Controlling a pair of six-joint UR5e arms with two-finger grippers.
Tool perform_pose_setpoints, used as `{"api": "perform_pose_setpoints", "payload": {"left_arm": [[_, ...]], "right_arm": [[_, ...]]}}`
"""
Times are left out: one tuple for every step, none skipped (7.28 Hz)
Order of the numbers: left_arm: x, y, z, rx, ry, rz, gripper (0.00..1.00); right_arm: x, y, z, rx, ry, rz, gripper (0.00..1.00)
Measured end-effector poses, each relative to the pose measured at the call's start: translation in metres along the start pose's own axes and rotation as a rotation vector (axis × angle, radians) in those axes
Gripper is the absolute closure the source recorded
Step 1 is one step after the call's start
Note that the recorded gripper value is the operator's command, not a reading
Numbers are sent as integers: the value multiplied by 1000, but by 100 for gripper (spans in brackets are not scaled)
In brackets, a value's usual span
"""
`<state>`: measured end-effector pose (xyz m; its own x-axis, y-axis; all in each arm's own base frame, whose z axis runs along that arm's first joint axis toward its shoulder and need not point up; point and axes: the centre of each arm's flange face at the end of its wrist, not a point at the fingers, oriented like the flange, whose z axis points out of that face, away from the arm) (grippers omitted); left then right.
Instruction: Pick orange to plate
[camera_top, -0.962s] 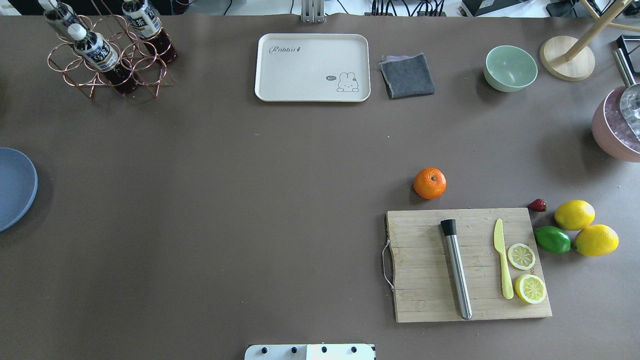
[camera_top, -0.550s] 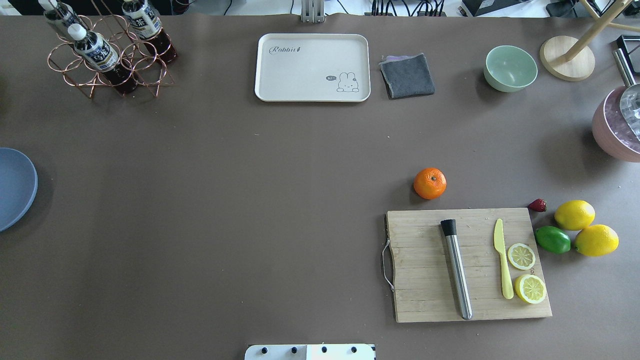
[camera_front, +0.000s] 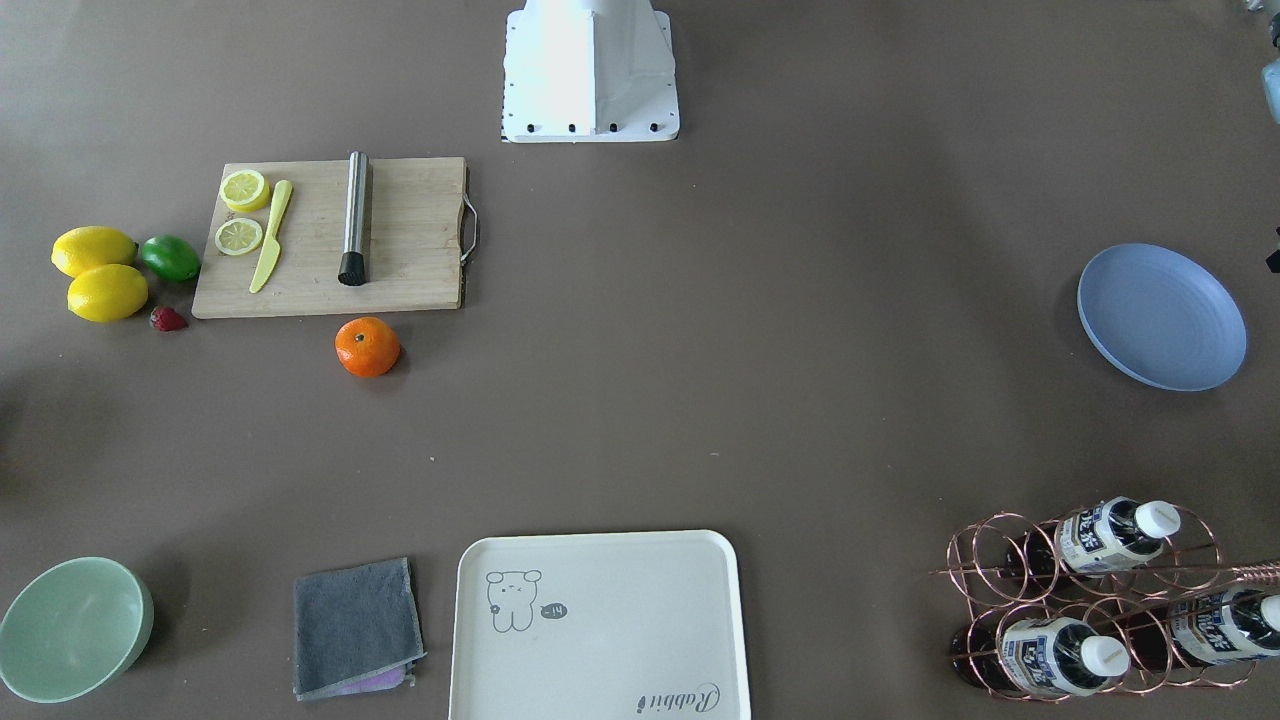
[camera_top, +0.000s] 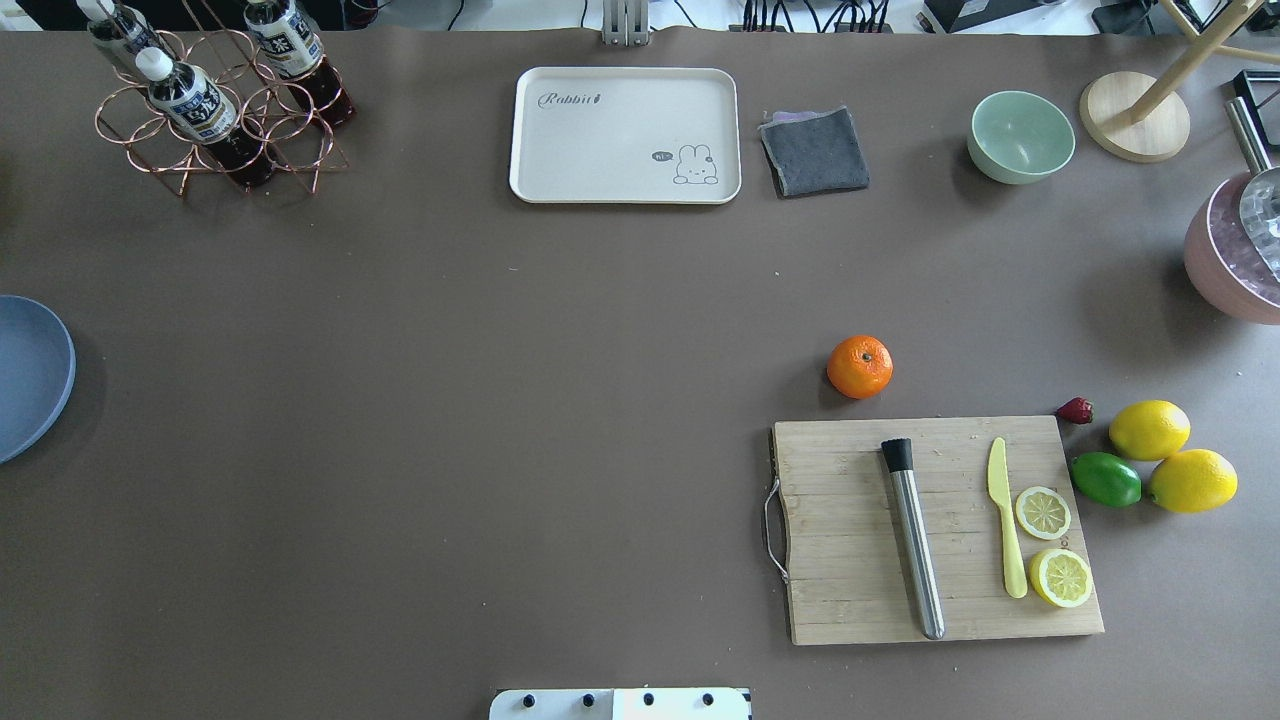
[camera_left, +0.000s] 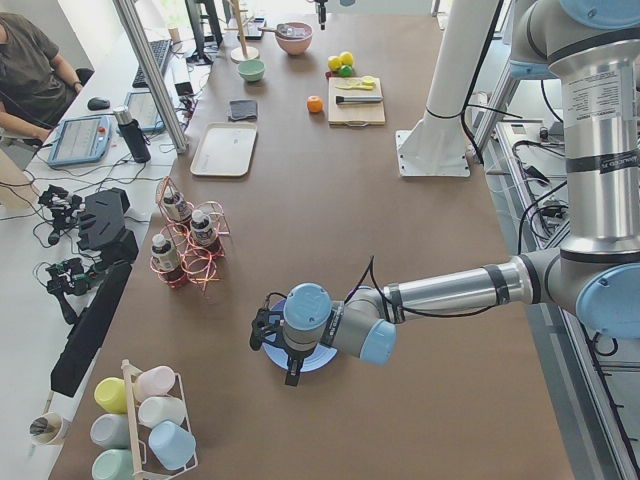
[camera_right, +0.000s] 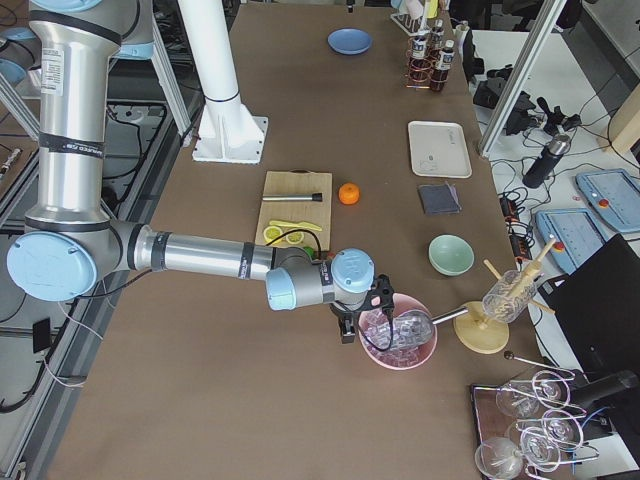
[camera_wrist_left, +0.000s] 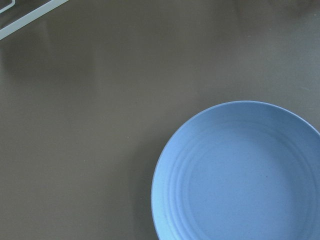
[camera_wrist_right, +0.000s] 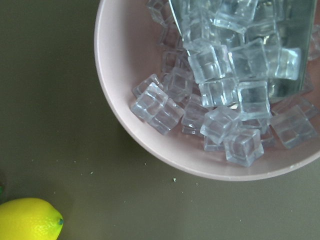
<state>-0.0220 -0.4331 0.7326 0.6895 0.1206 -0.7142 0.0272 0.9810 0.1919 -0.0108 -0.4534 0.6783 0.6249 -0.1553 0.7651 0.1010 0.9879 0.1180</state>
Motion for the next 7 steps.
{"api": "perform_pose_setpoints", "payload": {"left_arm": [[-6, -1, 12, -3, 3, 0, 3], [-6, -2, 24, -7, 8, 0, 3], [-7, -3, 36, -5, 14, 2, 3], [-8, -5, 44, 3, 19, 2, 3], [-9, -6, 49, 10, 22, -2, 3], [-9, -5, 53, 7, 25, -2, 3], [-7, -4, 62, -4, 26, 9, 3]], "right_arm": [[-1, 0, 1, -1, -5, -2, 0], [-2, 0, 1, 1, -7, -10, 0], [-3, -1, 1, 11, -7, -24, 0], [-3, -2, 2, 22, -7, -38, 0], [-3, -1, 2, 32, -8, -50, 0], [-2, 0, 3, 42, -10, -61, 0], [-2, 1, 3, 46, -11, -67, 0]]}}
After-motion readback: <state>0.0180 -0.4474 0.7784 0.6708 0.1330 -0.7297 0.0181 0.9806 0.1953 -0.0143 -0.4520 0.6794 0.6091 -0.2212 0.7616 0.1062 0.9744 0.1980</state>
